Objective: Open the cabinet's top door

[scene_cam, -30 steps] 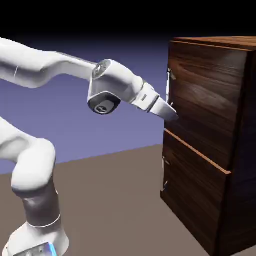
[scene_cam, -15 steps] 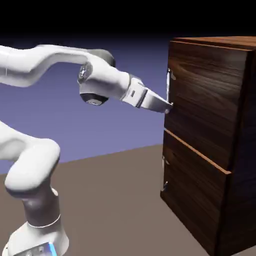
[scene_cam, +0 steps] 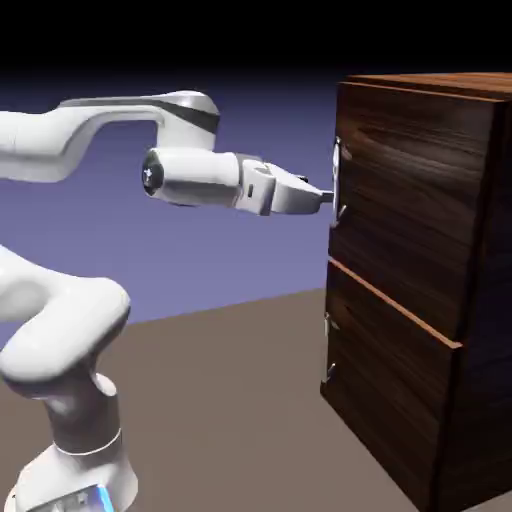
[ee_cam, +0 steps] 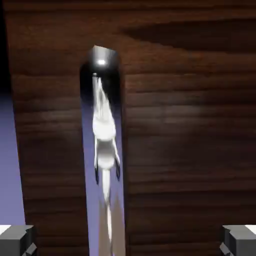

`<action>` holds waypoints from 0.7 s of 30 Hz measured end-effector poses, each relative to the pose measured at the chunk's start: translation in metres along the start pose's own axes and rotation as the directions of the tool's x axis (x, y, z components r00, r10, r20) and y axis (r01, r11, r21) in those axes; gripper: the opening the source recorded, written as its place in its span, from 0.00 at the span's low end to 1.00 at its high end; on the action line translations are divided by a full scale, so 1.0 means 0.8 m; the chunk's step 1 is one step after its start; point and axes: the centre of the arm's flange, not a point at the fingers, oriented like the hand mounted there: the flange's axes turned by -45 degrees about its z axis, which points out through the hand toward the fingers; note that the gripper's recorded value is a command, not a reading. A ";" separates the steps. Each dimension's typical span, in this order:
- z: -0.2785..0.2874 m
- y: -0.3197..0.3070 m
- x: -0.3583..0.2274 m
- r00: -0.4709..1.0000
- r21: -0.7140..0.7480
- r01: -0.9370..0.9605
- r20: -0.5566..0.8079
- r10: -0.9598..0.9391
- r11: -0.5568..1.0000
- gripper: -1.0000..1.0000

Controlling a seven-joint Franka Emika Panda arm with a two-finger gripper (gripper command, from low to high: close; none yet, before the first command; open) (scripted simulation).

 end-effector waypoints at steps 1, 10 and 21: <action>0.001 -0.003 -0.002 1.000 -0.002 0.006 -0.016 -0.006 1.000 0.50; 0.017 -0.015 -0.013 0.990 -0.039 0.002 -0.137 -0.007 0.999 0.50; 0.017 0.014 -0.013 0.990 0.097 0.019 -0.138 -0.006 0.995 0.00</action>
